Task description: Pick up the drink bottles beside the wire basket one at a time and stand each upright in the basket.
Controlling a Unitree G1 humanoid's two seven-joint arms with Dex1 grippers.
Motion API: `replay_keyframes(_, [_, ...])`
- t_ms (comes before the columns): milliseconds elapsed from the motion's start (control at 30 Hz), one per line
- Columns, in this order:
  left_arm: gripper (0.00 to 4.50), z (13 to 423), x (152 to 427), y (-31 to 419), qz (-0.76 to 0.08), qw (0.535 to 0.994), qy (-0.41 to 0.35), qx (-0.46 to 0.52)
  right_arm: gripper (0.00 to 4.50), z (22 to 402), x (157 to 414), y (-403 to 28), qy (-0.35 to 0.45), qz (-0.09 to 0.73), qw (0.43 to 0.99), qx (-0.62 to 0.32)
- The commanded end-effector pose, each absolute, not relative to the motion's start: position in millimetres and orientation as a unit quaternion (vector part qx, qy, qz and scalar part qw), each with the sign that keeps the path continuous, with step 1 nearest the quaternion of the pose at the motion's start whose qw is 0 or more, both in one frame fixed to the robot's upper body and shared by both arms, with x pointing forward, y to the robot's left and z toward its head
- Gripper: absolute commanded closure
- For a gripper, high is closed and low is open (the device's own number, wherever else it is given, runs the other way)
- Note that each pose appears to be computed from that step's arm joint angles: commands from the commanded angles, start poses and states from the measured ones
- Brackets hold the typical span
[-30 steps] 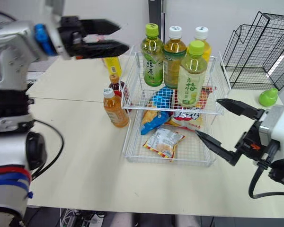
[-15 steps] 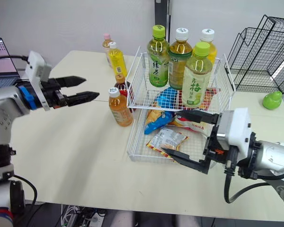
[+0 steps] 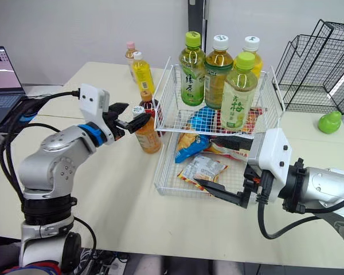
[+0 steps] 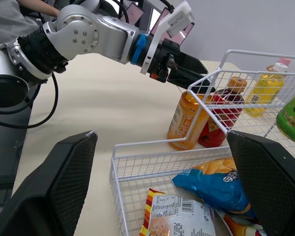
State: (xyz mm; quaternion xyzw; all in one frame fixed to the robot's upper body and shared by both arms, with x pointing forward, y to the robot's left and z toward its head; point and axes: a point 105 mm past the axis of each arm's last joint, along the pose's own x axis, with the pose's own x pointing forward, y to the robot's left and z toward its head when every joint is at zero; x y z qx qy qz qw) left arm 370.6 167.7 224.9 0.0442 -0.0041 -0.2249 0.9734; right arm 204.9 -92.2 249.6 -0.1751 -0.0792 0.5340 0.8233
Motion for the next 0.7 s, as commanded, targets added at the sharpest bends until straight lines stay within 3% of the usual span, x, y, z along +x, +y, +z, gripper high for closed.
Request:
replay_keyframes(33, [0.02,237,372,158,-0.222,0.973,-0.026,0.051,0.00,256,201,-88,-0.097,0.538,0.818,-0.182])
replay_keyframes(133, [0.02,237,376,153,-0.222,0.973,-0.029,0.049,0.00,257,200,-87,-0.100,0.540,0.816,-0.180])
replay_keyframes(233, [0.60,237,378,149,-0.223,0.973,-0.030,0.046,0.00,258,200,-86,-0.100,0.541,0.816,-0.179])
replay_keyframes(500, [3.13,240,375,142,-0.230,0.971,-0.039,0.050,0.00,259,200,-86,-0.101,0.536,0.819,-0.177])
replay_keyframes(700, [3.13,266,356,153,-0.278,0.955,-0.055,0.093,0.00,266,202,-103,-0.106,0.500,0.839,-0.186])
